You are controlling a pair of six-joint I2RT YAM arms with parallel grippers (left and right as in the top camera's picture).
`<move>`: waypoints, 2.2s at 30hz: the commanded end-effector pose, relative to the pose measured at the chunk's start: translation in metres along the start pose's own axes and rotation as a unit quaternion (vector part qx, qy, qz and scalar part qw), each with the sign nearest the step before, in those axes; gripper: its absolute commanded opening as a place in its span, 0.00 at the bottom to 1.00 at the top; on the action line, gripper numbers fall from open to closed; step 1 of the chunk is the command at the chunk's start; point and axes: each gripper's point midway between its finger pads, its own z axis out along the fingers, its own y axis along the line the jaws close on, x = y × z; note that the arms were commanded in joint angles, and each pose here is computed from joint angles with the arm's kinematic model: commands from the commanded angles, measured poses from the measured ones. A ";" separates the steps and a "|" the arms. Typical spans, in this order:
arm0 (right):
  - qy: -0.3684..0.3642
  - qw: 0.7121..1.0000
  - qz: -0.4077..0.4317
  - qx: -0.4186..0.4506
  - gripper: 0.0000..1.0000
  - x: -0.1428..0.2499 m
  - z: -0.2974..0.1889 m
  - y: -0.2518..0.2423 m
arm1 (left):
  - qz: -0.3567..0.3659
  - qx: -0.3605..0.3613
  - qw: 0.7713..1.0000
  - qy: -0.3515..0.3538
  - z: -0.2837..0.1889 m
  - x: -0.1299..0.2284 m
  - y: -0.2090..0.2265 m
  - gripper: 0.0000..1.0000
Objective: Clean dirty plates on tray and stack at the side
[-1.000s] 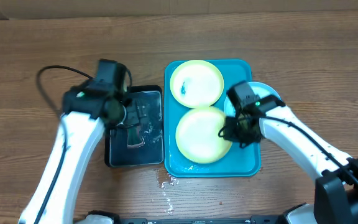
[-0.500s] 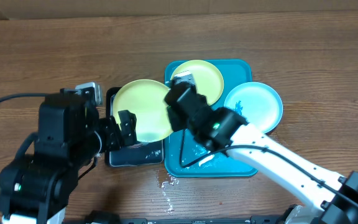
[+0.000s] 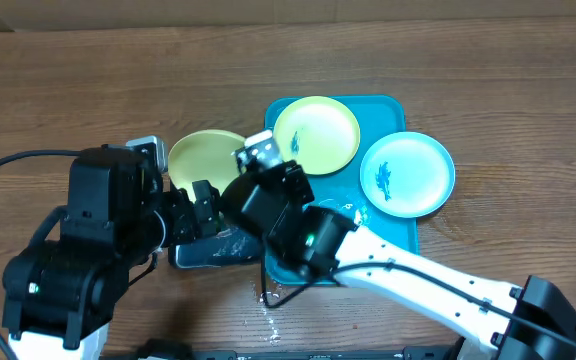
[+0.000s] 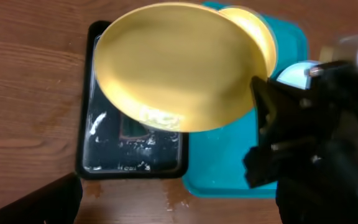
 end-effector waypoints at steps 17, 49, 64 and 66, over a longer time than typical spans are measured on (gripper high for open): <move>-0.066 0.994 -0.056 0.066 0.04 -0.023 -0.029 0.000 | -0.072 -0.074 0.993 -0.061 -0.028 -0.001 0.033 1.00; -0.135 0.981 -0.054 0.126 0.04 -0.053 -0.051 -0.007 | -0.132 -0.137 0.964 -0.185 -0.087 0.011 0.076 1.00; 0.084 0.970 0.221 -0.048 0.04 0.012 0.015 -0.013 | -0.132 -0.137 0.964 -0.185 -0.088 0.011 0.076 1.00; 0.146 0.944 0.268 -0.122 0.04 0.016 0.023 -0.012 | -0.132 -0.137 0.964 -0.185 -0.088 0.011 0.076 1.00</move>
